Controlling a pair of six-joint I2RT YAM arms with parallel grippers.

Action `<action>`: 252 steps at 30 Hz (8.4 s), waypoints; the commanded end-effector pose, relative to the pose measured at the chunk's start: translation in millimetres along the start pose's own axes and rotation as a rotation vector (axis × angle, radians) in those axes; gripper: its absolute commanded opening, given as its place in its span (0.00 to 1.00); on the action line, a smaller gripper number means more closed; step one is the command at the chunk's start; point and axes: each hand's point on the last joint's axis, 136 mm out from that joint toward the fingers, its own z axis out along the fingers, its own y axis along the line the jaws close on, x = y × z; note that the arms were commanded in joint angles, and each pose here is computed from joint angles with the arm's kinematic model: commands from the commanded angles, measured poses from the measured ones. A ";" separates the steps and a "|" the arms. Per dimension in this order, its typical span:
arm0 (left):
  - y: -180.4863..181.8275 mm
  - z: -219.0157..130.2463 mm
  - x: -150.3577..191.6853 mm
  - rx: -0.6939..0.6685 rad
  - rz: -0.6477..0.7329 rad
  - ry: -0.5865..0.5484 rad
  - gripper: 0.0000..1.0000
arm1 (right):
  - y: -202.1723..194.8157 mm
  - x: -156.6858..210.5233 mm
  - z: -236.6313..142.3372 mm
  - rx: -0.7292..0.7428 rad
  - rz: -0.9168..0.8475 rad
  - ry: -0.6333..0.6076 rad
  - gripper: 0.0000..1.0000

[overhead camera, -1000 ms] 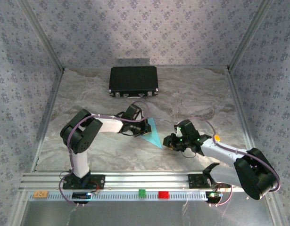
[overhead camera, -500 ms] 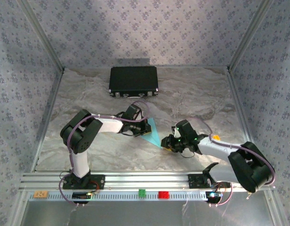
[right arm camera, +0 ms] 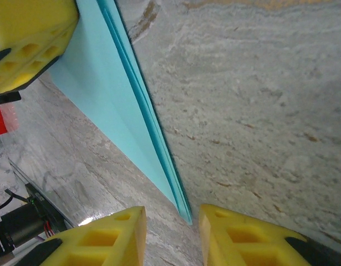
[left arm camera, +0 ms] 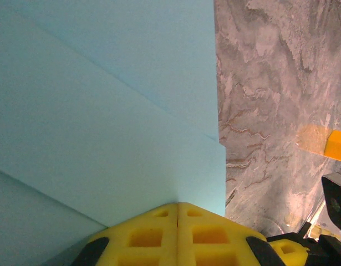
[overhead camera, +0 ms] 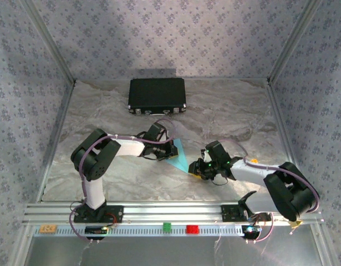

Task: Fold a paper plane with a square sheet of paper (pick it up from the middle)
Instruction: Fourth fold the wing at the center of the table, then turn over the paper at the center of the table.

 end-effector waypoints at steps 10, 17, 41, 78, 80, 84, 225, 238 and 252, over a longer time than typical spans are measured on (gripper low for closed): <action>-23.6 -23.6 -22.4 0.046 -0.001 -0.047 0.07 | -2.9 -2.7 -5.3 0.007 0.033 -0.013 0.32; -16.3 -22.7 -32.2 0.049 -0.014 -0.050 0.08 | -1.2 -1.9 -6.4 -0.003 0.032 -0.010 0.34; 32.1 -0.5 -18.4 -0.041 -0.077 -0.001 0.07 | 6.7 1.3 -3.8 -0.045 0.042 0.026 0.37; 23.3 -6.8 -20.6 -0.022 -0.071 -0.017 0.07 | 30.7 -22.4 2.0 -0.170 -0.008 -0.038 0.34; 23.7 -7.0 -20.6 -0.022 -0.074 -0.017 0.07 | 31.3 -24.3 1.4 -0.172 -0.014 -0.048 0.34; 22.8 -7.1 -21.3 -0.017 -0.075 -0.019 0.07 | 31.0 -26.5 1.5 -0.173 -0.022 -0.051 0.34; 15.3 -151.3 -36.5 -0.040 0.028 -0.417 0.27 | 8.3 -41.4 54.9 -0.002 0.344 -0.158 0.09; -15.3 -108.1 -30.6 -0.001 0.101 -0.265 0.11 | 46.6 -57.0 10.5 0.013 0.165 -0.293 0.13; -44.3 -37.4 -24.3 0.046 0.130 -0.074 0.01 | 6.5 -62.2 -23.7 0.070 0.150 -0.358 0.13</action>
